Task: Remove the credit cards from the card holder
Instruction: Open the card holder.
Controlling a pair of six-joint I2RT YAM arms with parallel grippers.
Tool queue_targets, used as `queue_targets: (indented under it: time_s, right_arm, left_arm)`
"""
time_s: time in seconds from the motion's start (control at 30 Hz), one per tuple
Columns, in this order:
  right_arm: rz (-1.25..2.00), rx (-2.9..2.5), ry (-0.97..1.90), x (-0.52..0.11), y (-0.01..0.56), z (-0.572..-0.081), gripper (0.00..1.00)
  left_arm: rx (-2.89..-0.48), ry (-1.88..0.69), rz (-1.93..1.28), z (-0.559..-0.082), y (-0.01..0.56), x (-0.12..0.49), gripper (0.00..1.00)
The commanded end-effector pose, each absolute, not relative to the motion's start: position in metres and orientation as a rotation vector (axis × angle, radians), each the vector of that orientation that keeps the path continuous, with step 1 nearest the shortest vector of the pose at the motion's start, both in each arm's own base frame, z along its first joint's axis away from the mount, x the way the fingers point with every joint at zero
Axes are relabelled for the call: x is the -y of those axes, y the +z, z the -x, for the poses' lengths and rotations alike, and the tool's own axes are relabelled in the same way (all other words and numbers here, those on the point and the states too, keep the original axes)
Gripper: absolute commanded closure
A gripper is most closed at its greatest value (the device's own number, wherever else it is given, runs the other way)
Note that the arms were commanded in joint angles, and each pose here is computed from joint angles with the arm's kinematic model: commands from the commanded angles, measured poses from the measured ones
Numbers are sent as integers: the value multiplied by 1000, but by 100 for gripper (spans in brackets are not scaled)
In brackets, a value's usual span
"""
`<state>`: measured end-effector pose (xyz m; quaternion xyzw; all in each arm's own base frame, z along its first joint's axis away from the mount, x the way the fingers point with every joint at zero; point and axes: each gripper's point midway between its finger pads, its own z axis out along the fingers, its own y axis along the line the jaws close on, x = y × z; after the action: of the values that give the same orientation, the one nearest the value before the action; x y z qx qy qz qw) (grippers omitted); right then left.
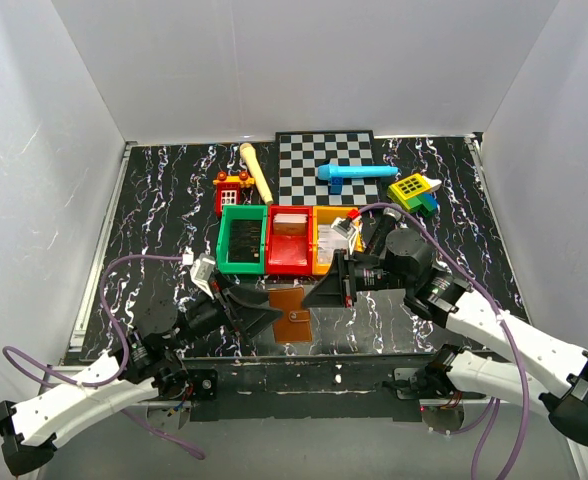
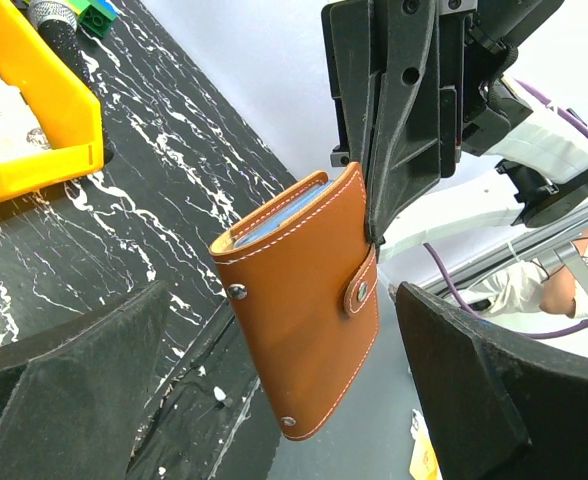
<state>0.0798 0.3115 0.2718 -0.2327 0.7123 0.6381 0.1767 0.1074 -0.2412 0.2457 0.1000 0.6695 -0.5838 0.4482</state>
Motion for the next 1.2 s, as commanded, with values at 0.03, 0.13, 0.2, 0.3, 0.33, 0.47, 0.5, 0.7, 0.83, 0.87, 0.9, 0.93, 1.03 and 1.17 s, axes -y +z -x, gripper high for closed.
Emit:
queue_targets:
  time_s: [0.03, 0.13, 0.2, 0.3, 0.33, 0.47, 0.5, 0.7, 0.83, 0.87, 0.9, 0.93, 1.03, 1.17]
  right_arm:
    - [727, -1886, 1839, -309, 305, -72, 99]
    - [726, -1881, 1837, -307, 306, -72, 99]
    - [732, -1874, 1839, -306, 308, -70, 99]
    - [744, -1873, 1828, -305, 307, -70, 99]
    - [757, -1870, 1826, -304, 306, -69, 99]
    - [764, -1881, 1826, -305, 304, -69, 99]
    - [766, -1879, 1827, -305, 305, -69, 99]
    - [773, -1875, 1829, -307, 308, -71, 99]
    - [774, -1859, 1828, -307, 313, -71, 99]
    - [770, -1860, 1825, -307, 313, -72, 99]
    - [770, -1849, 1825, -306, 315, -72, 99]
    - [766, -1845, 1823, -306, 315, -72, 99]
    - [761, -1820, 1833, -303, 319, -69, 99]
    - [753, -1815, 1836, -301, 315, -68, 99]
  left_arm:
    - [-1611, -1462, -277, -106, 259, 244, 2]
    - [-1595, -1481, -305, -104, 265, 248, 2]
    - [-1586, -1482, -321, -104, 268, 250, 2]
    - [-1607, -1459, -345, -106, 268, 254, 2]
    - [-1606, -1455, -355, -106, 270, 255, 2]
    - [-1586, -1459, -371, -106, 276, 256, 2]
    - [-1583, -1457, -373, -106, 276, 256, 2]
    - [-1571, -1463, -377, -104, 279, 255, 2]
    - [-1562, -1475, -376, -102, 280, 255, 2]
    - [-1557, -1482, -373, -102, 280, 254, 2]
    - [-1552, -1492, -375, -100, 281, 254, 2]
    - [-1550, -1499, -368, -100, 281, 254, 2]
    - [-1533, -1526, -376, -97, 284, 255, 2]
    - [-1540, -1535, -388, -96, 281, 258, 2]
